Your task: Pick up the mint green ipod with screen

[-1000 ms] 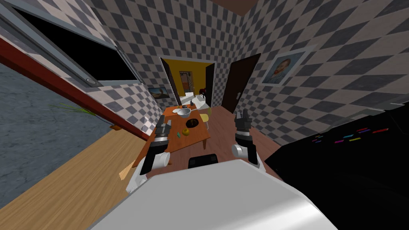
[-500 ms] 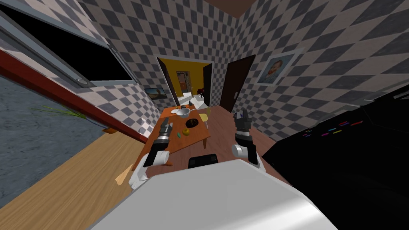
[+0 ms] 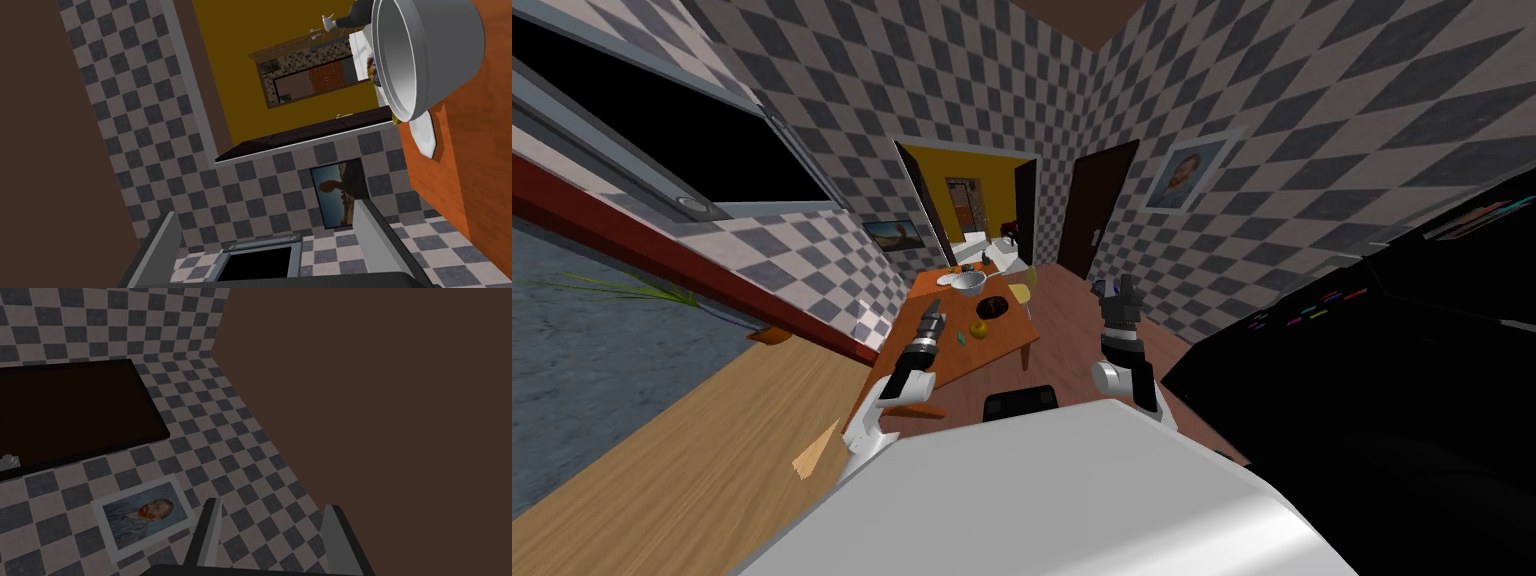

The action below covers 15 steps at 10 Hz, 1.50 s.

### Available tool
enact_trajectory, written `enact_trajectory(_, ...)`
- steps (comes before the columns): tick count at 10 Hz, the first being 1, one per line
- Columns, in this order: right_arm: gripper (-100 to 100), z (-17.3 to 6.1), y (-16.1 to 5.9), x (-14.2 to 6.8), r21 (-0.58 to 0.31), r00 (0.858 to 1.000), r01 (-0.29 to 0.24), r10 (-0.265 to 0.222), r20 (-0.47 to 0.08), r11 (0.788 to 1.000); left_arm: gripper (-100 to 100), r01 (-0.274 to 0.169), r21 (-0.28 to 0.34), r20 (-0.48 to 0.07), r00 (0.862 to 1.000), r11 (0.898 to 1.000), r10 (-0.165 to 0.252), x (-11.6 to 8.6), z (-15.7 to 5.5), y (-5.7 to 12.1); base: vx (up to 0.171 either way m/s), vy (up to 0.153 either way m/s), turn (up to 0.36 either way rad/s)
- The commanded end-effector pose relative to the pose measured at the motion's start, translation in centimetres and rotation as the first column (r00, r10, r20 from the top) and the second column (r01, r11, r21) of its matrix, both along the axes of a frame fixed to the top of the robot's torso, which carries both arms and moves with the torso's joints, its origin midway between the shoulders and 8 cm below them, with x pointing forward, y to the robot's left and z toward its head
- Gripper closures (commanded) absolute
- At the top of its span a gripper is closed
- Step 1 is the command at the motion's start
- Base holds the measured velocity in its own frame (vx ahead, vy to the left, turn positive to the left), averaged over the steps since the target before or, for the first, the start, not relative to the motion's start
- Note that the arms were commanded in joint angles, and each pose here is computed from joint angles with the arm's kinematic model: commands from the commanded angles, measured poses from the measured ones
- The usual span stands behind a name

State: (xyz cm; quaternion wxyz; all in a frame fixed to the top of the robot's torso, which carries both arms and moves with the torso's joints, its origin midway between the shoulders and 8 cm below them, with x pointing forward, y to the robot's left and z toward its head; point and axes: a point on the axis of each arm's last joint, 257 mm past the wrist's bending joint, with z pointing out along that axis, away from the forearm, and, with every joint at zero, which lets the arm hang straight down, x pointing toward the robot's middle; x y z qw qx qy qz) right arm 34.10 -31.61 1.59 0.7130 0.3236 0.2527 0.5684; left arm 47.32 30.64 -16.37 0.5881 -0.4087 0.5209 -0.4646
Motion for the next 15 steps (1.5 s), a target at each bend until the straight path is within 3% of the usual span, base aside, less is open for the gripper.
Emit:
enact_trajectory(1,0,0.0,0.0,0.0,0.0,1.0,0.0,0.0,0.0,1.0,-100,-0.02,0.016,-0.07,0.997,1.0,0.021,0.8,-2.1,1.8,-0.03,0.072,-0.113)
enact_trajectory(4,0,0.0,0.0,0.0,0.0,1.0,0.0,0.0,0.0,1.0,-100,-0.058,0.031,-0.19,0.98,0.998,0.063,1.5,-6.4,4.2,-0.035,0.056,-0.112)
enact_trajectory(5,0,0.0,0.0,0.0,0.0,1.0,0.0,0.0,0.0,1.0,-100,-0.07,0.046,-0.218,0.973,0.997,0.078,2.3,-7.0,5.5,-0.029,0.063,-0.142)
enact_trajectory(6,0,0.0,0.0,0.0,0.0,1.0,0.0,0.0,0.0,1.0,-100,-0.086,0.048,-0.269,0.958,0.995,0.096,1.9,-9.0,6.2,-0.026,0.053,-0.073)
enact_trajectory(7,0,0.0,0.0,0.0,0.0,1.0,0.0,0.0,0.0,1.0,-100,-0.087,0.048,-0.272,0.957,0.995,0.097,1.9,-9.1,6.2,-0.012,0.023,0.023)
enact_trajectory(10,0,0.0,0.0,0.0,0.0,1.0,0.0,0.0,0.0,1.0,-100,-0.135,0.079,-0.38,0.912,0.988,0.155,2.7,-12.1,9.9,-0.027,0.04,-0.129)
enact_trajectory(11,0,0.0,0.0,0.0,0.0,1.0,0.0,0.0,0.0,1.0,-100,-0.15,0.083,-0.424,0.889,0.985,0.172,2.1,-14.0,10.7,-0.027,0.049,-0.093)
enact_trajectory(12,0,0.0,0.0,0.0,0.0,1.0,0.0,0.0,0.0,1.0,-100,-0.151,0.084,-0.425,0.889,0.985,0.172,2.1,-14.0,10.7,-0.008,0.026,0.017)
enact_trajectory(13,0,0.0,0.0,0.0,0.0,1.0,0.0,0.0,0.0,1.0,-100,-0.173,0.098,-0.464,0.863,0.98,0.199,2.4,-14.9,12.5,-0.012,0.029,-0.145)
enact_trajectory(14,0,0.0,0.0,0.0,0.0,1.0,0.0,0.0,0.0,1.0,-100,-0.183,0.101,-0.491,0.846,0.978,0.209,2.0,-15.9,12.9,-0.019,0.033,-0.108)
enact_trajectory(15,0,0.0,0.0,0.0,0.0,1.0,0.0,0.0,0.0,1.0,-100,-0.185,0.102,-0.496,0.843,0.978,0.211,1.8,-16.2,13.1,-0.013,0.019,0.013)
